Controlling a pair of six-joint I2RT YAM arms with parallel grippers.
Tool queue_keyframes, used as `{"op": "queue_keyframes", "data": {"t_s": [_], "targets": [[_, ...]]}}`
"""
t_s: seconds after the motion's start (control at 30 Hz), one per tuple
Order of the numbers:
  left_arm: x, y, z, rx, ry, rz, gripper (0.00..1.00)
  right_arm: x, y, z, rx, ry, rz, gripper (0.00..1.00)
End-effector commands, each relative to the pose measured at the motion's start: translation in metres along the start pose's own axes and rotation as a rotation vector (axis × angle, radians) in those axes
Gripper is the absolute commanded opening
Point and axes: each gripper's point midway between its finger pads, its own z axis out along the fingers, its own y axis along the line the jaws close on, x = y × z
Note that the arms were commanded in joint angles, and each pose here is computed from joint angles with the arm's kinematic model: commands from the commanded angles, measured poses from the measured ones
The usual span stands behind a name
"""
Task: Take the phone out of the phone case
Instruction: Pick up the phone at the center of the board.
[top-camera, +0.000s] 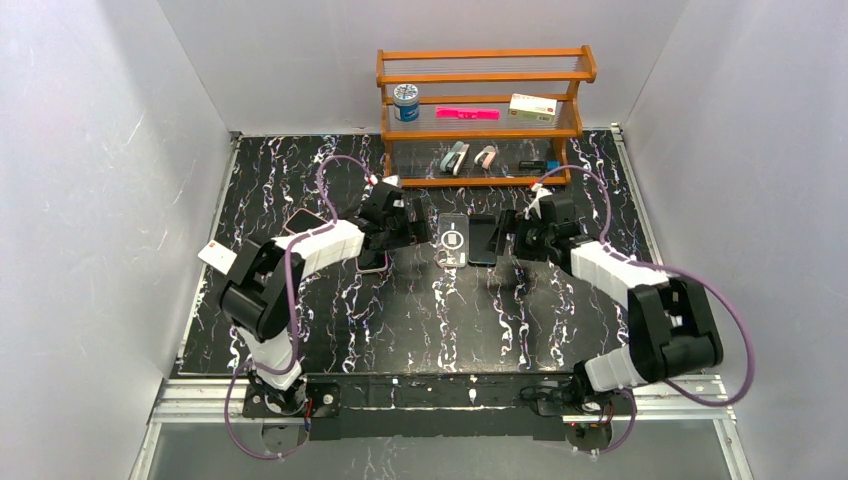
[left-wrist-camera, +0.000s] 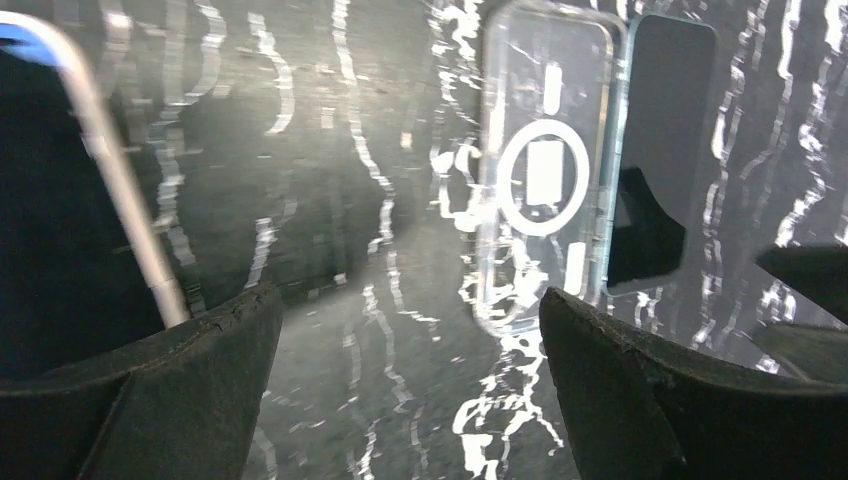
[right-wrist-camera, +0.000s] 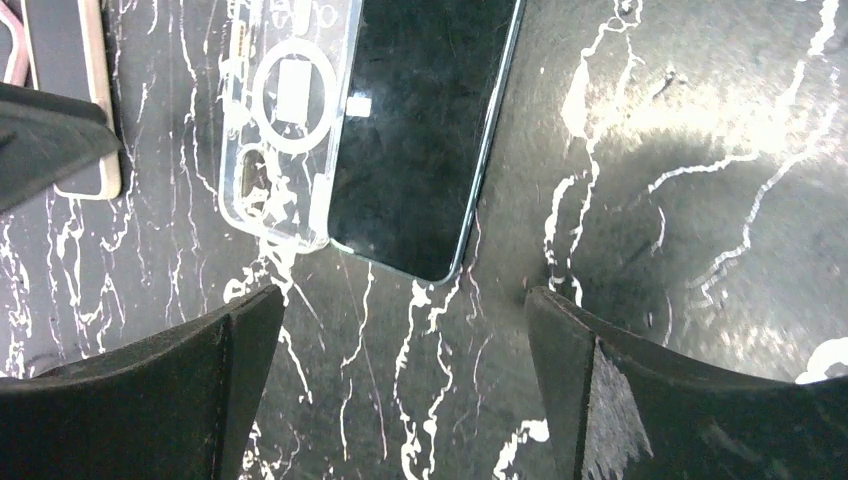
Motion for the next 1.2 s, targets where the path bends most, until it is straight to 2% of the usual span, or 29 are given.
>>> {"op": "queue_keyframes", "data": {"t_s": [0.0, 0.2, 0.5, 0.9, 1.17], "targets": [[-0.029, 0.038, -0.042, -0.212, -0.093, 0.072, 0.98, -0.007, 0.003, -0.023, 0.015, -0.082, -0.036, 0.99], [-0.043, 0.075, -0.067, -0.366, -0.134, 0.078, 0.98, -0.021, 0.011, -0.051, -0.006, -0.230, -0.076, 0.99], [-0.047, 0.101, -0.056, -0.479, -0.096, 0.099, 0.98, -0.029, 0.016, -0.076, -0.049, -0.410, -0.155, 0.99], [-0.038, 0.119, -0.030, -0.534, -0.018, 0.104, 0.98, -0.021, 0.013, -0.086, -0.056, -0.465, -0.203, 0.99], [-0.025, 0.136, -0.019, -0.570, 0.034, 0.095, 0.98, -0.017, 0.014, -0.085, -0.066, -0.457, -0.198, 0.99]]}}
